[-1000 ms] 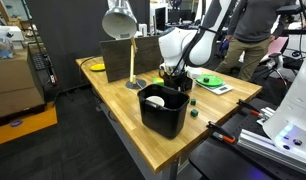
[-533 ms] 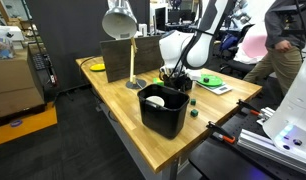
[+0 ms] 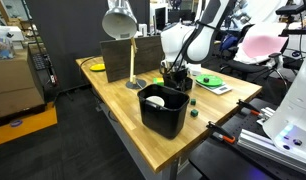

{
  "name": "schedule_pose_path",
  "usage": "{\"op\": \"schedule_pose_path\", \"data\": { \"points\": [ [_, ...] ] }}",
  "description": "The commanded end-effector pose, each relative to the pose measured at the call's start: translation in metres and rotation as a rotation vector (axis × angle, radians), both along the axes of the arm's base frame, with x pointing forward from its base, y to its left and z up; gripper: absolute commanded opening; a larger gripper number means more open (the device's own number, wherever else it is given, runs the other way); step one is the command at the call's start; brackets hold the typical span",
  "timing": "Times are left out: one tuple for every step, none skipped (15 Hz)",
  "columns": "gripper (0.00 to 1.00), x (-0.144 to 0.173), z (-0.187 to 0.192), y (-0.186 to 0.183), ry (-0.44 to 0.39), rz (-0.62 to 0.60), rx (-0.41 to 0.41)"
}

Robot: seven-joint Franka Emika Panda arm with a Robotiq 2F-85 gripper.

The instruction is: Move the Rubik's cube to the left side of the table

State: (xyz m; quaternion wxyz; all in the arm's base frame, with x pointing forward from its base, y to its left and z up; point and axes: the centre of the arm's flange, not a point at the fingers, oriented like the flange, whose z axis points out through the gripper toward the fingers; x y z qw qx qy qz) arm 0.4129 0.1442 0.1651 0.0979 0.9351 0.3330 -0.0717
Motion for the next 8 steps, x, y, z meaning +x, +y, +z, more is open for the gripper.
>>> {"op": "schedule_pose_path", "data": {
  "points": [
    [1.0,-0.018,0.034,-0.009,-0.066,-0.052,0.035],
    [1.0,-0.021,0.044,-0.011,-0.085,-0.071,0.043],
    [1.0,-0.026,0.056,-0.015,-0.109,-0.093,0.044],
    [1.0,-0.03,0.067,-0.018,-0.133,-0.117,0.047],
    [1.0,-0.035,0.078,-0.02,-0.154,-0.137,0.05],
    [1.0,-0.039,0.089,-0.023,-0.169,-0.156,0.05],
    [1.0,-0.044,0.1,-0.025,-0.18,-0.176,0.05],
    [1.0,-0.049,0.108,-0.027,-0.185,-0.19,0.053]
  ]
}}
